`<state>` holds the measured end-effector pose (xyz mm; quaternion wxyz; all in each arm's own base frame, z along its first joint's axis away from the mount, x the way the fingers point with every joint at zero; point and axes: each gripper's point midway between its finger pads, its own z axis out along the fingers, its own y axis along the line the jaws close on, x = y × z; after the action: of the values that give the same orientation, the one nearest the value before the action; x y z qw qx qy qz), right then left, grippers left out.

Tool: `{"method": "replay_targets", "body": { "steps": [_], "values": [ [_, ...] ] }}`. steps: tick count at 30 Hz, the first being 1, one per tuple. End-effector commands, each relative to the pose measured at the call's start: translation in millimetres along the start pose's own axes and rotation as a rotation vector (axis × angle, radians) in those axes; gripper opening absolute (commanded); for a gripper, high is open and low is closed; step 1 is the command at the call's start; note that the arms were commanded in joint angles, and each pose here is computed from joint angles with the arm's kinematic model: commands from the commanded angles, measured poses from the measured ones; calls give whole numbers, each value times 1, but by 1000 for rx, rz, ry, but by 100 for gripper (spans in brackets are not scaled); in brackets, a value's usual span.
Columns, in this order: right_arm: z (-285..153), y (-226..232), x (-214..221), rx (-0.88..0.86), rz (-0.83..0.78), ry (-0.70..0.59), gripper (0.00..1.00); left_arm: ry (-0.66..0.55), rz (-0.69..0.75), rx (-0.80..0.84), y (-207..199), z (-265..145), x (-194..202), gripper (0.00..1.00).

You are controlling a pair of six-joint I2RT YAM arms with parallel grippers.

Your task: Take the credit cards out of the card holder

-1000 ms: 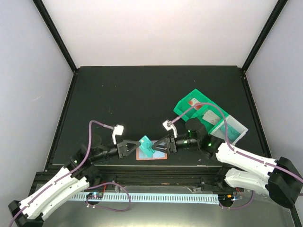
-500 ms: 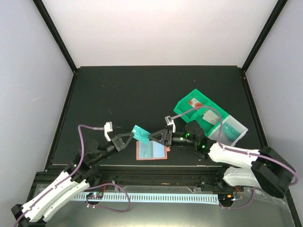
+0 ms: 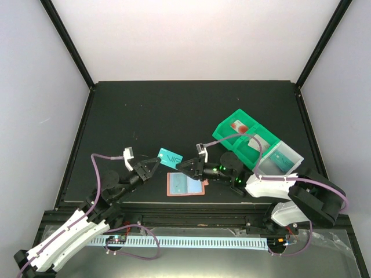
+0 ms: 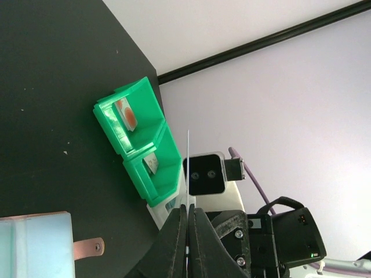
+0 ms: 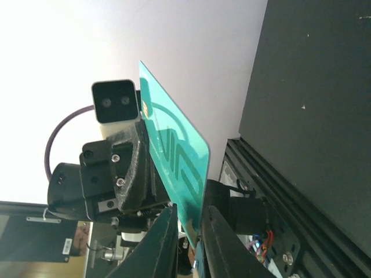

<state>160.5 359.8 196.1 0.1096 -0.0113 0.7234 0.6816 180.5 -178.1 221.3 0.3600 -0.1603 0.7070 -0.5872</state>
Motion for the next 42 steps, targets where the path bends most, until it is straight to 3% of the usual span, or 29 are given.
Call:
{"method": "replay_targets", "body": {
  "steps": [1, 7, 14, 21, 24, 27, 34, 42],
  "values": [
    [0, 18, -9, -61, -8, -58, 10, -44, -21, 19, -4, 0, -8, 2],
    [-1, 17, -9, -61, -8, -60, 1, -50, -23, 13, -1, 0, -9, 2],
    [-3, 16, -9, -60, -12, -64, 1, -52, -25, 8, 1, -1, -9, 1],
    [-6, 15, -7, -52, -27, -62, 1, -63, -27, 2, 2, -6, -10, 16],
    [-9, 14, -6, -34, -49, -65, 1, -63, -21, 2, 2, -7, -10, 25],
    [-12, 13, -5, 3, -84, -60, 1, -58, -11, -12, 4, -10, -9, 43],
    [-25, 6, -3, 115, -175, -60, 1, -21, 59, -31, 1, -15, -5, 97],
    [-58, -2, -20, 289, -265, -99, 1, 43, 191, -81, 3, -20, 3, 99]
  ]
}}
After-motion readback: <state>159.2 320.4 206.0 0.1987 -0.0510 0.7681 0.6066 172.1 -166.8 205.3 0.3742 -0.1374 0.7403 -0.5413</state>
